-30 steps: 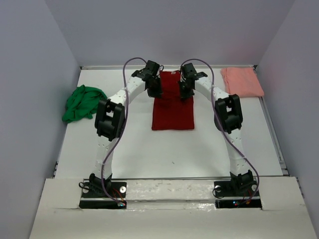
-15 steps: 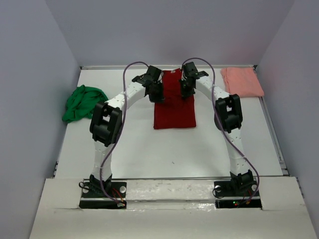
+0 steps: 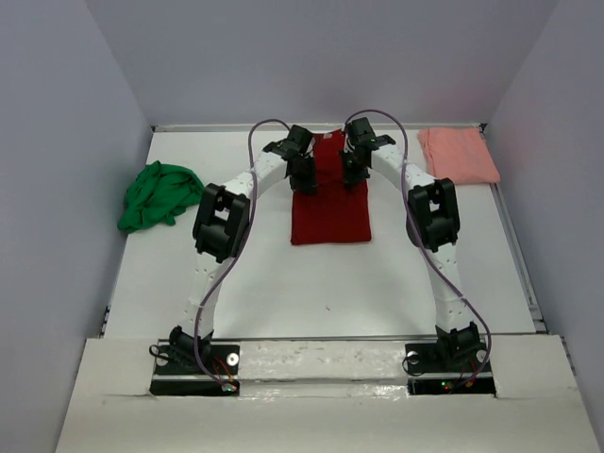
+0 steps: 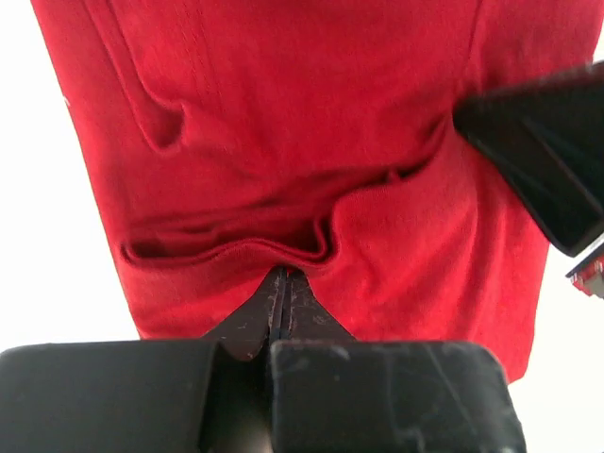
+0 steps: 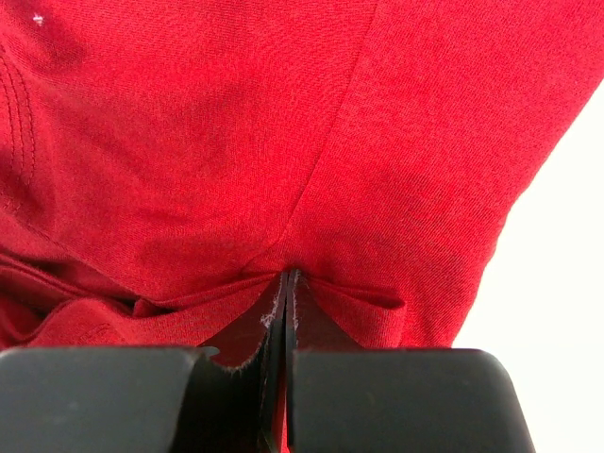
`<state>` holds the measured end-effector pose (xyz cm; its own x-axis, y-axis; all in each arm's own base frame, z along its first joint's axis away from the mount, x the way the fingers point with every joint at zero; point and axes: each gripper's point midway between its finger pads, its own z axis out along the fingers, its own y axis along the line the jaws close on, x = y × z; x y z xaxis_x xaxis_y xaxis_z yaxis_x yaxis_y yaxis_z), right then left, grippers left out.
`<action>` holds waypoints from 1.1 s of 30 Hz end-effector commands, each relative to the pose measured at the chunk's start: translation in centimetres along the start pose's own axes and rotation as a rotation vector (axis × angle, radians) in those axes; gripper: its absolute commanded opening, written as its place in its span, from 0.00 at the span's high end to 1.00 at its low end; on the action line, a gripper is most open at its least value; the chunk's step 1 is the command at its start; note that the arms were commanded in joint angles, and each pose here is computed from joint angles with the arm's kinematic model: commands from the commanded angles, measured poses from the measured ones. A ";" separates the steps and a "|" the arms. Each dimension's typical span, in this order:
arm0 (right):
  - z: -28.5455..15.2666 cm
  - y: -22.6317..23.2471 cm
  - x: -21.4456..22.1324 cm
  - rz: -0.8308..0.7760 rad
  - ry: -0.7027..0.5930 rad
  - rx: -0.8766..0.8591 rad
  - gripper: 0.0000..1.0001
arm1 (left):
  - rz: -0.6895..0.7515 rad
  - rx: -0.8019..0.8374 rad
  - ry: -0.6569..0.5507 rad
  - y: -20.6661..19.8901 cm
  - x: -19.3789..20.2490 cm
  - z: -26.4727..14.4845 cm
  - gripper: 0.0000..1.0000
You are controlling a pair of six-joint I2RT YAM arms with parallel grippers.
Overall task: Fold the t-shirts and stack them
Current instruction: Fold the tshirt
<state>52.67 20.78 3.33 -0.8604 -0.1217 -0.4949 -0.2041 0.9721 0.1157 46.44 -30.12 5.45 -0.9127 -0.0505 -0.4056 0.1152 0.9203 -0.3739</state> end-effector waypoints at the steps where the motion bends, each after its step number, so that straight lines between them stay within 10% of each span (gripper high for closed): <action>1: 0.6 -1.1 1.9 0.010 0.059 0.009 1.00 | -0.001 0.004 -0.042 0.2 -2.5 -0.6 1.00; 29: -2.8 -4.8 -0.6 -0.034 -0.065 0.221 1.00 | -0.076 -0.004 -0.029 4.8 -3.6 2.7 1.00; 33: -5.2 -5.3 -2.9 -0.031 -0.146 0.266 0.87 | -0.073 -0.014 -0.051 4.8 -4.1 1.5 1.00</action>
<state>52.49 16.96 3.94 -0.8303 -0.1301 -0.5419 -0.1319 0.9906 -0.0358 51.38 -27.55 3.23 -0.9040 -0.1383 -0.4046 0.0519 0.9037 -0.4249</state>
